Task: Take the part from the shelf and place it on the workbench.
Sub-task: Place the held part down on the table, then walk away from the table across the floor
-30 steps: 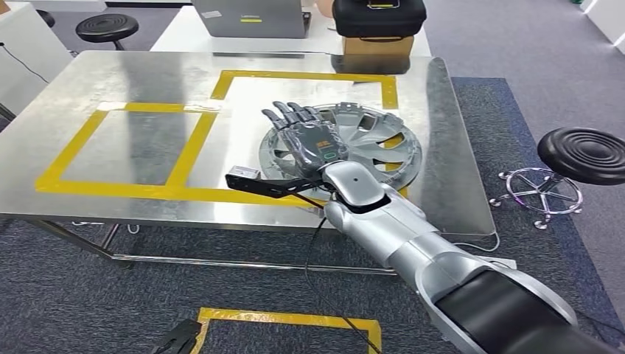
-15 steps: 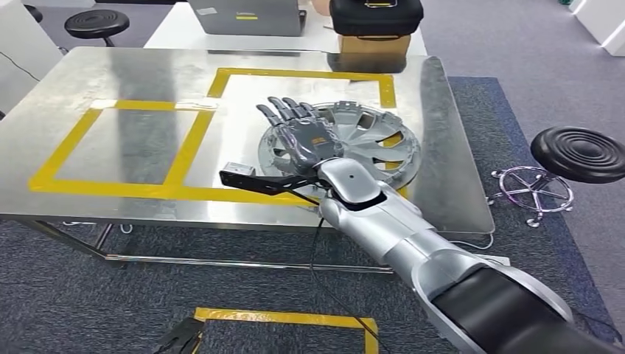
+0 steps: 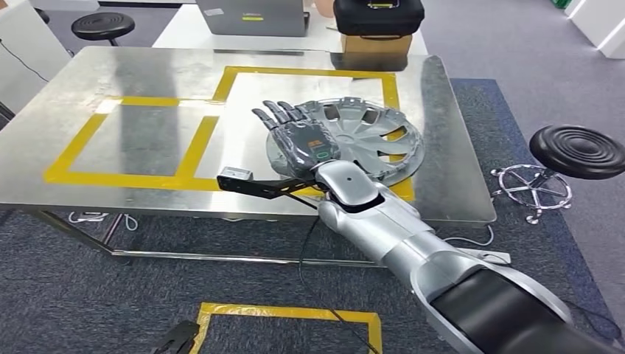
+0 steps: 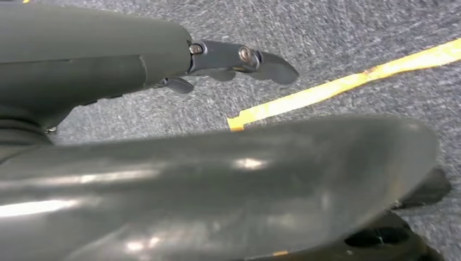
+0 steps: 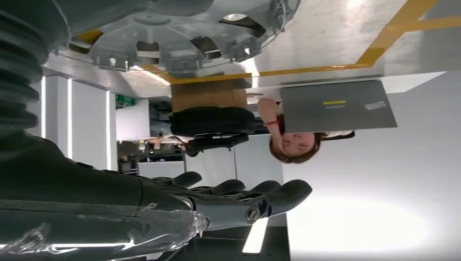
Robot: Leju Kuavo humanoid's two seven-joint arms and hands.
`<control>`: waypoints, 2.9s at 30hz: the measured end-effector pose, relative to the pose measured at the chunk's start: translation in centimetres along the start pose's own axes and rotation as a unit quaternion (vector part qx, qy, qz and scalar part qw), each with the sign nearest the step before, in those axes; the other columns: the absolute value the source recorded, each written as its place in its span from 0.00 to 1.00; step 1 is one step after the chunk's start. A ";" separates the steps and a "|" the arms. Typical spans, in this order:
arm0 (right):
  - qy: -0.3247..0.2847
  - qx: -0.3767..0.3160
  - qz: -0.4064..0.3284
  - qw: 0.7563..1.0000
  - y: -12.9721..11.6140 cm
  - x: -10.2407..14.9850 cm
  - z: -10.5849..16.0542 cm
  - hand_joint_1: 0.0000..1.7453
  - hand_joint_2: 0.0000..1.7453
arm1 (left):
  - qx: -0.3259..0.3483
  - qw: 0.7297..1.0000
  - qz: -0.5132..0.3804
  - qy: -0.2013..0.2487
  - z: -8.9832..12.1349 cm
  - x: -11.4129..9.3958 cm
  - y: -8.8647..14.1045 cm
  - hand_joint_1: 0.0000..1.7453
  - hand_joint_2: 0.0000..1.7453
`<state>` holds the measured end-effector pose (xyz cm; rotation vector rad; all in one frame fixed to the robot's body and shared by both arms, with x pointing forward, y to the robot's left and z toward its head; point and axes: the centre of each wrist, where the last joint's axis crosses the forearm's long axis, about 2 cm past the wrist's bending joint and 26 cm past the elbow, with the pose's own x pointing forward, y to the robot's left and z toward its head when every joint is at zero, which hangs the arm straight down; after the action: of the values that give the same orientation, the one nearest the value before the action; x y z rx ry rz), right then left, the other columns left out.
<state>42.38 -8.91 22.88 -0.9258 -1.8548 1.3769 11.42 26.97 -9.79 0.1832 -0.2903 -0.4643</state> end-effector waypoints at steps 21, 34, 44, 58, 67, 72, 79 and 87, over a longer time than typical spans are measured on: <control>-0.002 0.006 -0.002 1.000 0.4 0.2 0.2 0.00 1.00 | 0.001 1.000 0.005 0.000 0.0 0.1 0.1 0.00 0.00; -0.004 0.004 -0.011 1.000 0.3 0.4 0.0 0.00 1.00 | -0.001 1.000 0.003 0.001 0.0 0.0 0.1 0.00 0.00; 0.097 0.034 -0.245 0.964 6.8 -3.2 6.0 0.00 1.00 | 0.006 1.000 0.008 -0.001 0.0 -0.8 -0.2 0.00 0.00; 0.397 0.099 -0.432 0.803 17.1 -6.6 21.8 0.00 1.00 | 0.005 1.000 0.012 0.011 0.3 -2.4 -1.1 0.00 0.00; 0.617 0.177 -0.577 0.505 22.9 0.0 38.6 0.00 0.00 | 0.009 1.000 0.025 0.016 0.4 -3.6 -1.5 0.00 0.00; 0.661 0.185 -0.591 0.423 23.5 3.3 42.7 0.00 0.00 | 0.009 0.999 0.034 0.018 0.5 -3.9 -1.6 0.00 0.00; 0.697 0.221 -0.577 0.365 23.6 4.1 43.4 0.00 0.00 | 0.009 0.999 0.036 0.019 0.5 -3.9 -1.7 0.00 0.00; 0.716 0.323 -0.502 0.361 23.6 5.9 44.0 0.00 0.50 | 0.012 0.999 0.036 0.017 0.5 -3.9 -1.7 0.00 0.00</control>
<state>6.84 -21.85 -10.24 -0.0882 -0.0664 0.0088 7.29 27.23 -10.65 0.2027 -0.2690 -0.3864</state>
